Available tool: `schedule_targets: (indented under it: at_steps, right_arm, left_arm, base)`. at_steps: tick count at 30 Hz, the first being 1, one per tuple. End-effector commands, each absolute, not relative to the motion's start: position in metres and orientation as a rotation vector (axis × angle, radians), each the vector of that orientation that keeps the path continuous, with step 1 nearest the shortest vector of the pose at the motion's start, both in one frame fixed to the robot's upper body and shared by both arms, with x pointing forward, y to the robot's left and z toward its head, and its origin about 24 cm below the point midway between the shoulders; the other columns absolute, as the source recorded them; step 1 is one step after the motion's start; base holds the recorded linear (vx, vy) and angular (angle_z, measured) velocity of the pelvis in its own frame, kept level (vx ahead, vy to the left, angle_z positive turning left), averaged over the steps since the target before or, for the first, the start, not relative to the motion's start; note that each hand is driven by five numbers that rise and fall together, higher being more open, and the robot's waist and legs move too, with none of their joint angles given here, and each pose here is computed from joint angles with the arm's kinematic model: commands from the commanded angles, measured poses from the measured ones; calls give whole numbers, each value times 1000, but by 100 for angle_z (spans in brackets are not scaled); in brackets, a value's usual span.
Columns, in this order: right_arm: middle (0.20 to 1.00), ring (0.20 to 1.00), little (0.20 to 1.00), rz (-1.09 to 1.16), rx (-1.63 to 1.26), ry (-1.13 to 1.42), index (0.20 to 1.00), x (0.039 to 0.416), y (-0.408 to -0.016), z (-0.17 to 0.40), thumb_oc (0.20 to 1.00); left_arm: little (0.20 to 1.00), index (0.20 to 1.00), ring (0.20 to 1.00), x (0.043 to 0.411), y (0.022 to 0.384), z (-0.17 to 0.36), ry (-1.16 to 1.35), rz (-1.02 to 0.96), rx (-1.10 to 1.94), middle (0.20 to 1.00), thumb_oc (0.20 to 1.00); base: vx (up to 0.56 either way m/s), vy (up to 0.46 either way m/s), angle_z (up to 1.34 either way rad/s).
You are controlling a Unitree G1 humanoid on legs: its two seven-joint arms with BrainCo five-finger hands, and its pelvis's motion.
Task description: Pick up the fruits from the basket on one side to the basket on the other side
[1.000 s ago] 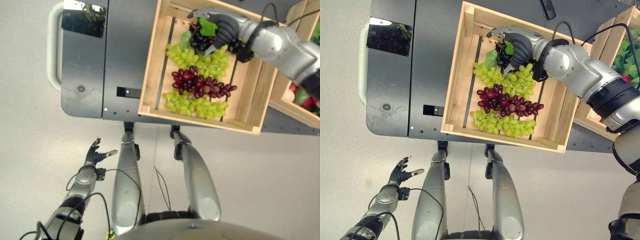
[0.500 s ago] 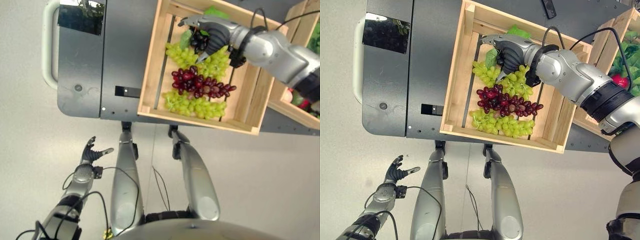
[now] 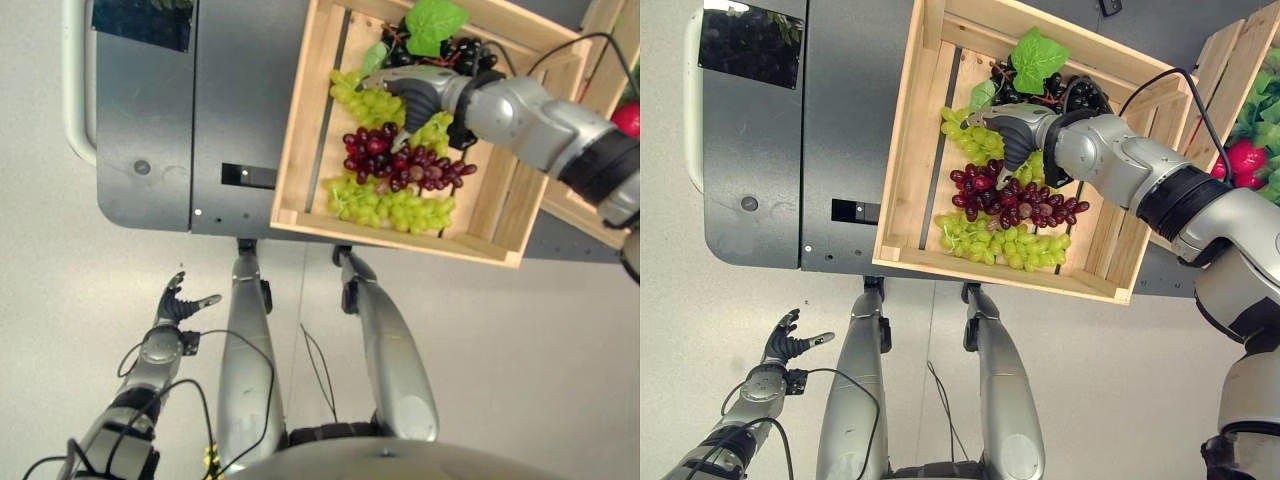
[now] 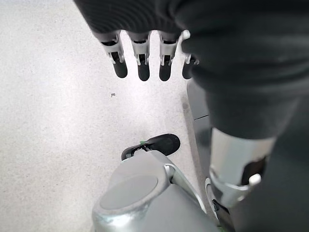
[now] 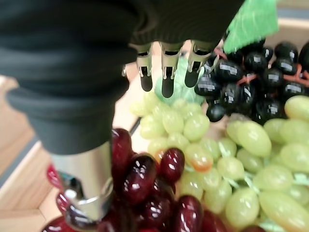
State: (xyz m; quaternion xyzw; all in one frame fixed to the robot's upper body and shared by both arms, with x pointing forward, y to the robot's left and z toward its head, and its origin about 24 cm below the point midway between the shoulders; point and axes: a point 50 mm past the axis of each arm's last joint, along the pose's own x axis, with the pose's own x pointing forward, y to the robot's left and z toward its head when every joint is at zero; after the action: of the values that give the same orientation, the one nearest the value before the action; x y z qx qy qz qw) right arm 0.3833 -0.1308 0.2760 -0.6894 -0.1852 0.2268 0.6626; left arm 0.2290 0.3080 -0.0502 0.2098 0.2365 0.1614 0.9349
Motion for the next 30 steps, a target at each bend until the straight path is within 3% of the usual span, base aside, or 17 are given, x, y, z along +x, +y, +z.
schedule_targets:
  at_steps: [1,30]
  right_arm:
    - [1000,1000,1000,451,-1622,-369,1000,387,-148,272,1000]
    - [1000,1000,1000,305,-1595,-454,1000,393,-150,281,1000]
  left_arm:
    - [1000,1000,1000,214,322,-54,515,385,450,1000,1000]
    - [1000,1000,1000,211,330,-46,490,383,496,1000,1000]
  base:
    - [0,0,0]
    - [7,-9,0]
